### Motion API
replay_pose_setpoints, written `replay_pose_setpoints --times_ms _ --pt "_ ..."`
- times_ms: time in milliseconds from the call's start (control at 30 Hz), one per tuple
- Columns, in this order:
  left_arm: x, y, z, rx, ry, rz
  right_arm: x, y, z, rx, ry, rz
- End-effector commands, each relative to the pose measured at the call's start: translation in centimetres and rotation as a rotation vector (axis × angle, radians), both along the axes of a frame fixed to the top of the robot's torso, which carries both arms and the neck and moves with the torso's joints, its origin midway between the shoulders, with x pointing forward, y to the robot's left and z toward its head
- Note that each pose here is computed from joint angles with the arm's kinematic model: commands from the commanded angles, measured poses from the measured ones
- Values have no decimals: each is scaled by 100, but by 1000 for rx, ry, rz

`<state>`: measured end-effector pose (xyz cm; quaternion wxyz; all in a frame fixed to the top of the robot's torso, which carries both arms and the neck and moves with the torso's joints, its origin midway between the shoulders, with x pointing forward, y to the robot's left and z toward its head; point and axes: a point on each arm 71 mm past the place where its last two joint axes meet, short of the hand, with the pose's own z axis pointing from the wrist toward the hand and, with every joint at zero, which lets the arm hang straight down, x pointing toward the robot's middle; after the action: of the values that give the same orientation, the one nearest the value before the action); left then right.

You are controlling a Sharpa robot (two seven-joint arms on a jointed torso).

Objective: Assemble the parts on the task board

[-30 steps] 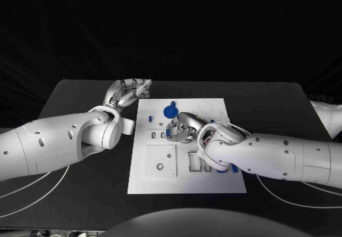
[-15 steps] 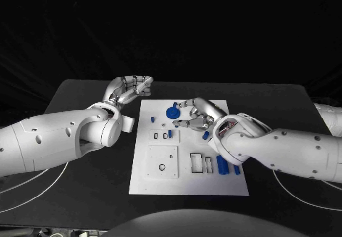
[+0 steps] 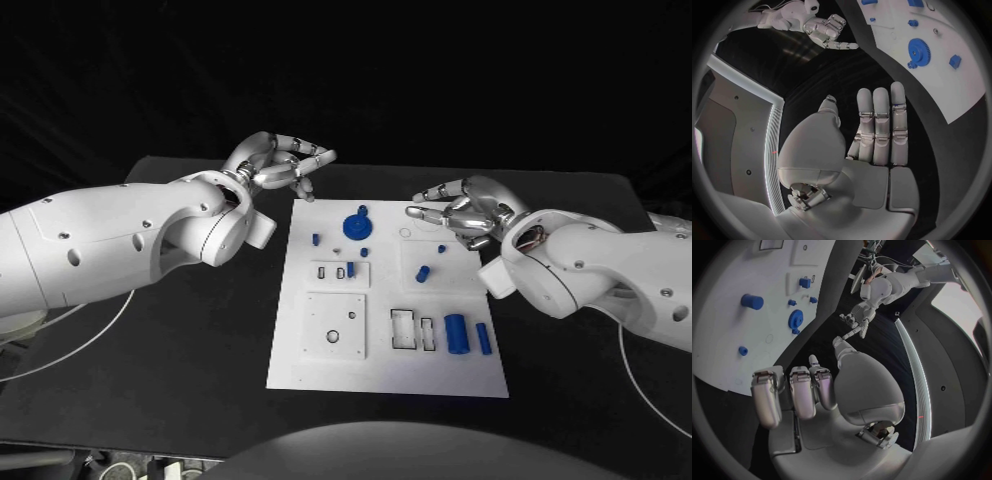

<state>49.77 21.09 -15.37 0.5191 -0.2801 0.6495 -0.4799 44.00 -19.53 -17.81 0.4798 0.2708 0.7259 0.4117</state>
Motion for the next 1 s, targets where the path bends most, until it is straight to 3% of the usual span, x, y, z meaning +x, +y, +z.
replay_pose_setpoints --times_ms 33,200,433,767,1000 --pt "-18 -103 -39 247 127 -95 -59 -23 -59 94 143 47" --pt "-26 -201 2 398 179 -142 -64 -158 -88 97 180 34" --pt "-48 -265 -43 563 234 -166 -53 -277 -132 90 205 18" --pt "-155 -452 -194 757 399 -239 -53 -360 -208 82 235 9" --pt "-196 -505 -264 822 461 -263 -59 -378 -248 77 250 9"
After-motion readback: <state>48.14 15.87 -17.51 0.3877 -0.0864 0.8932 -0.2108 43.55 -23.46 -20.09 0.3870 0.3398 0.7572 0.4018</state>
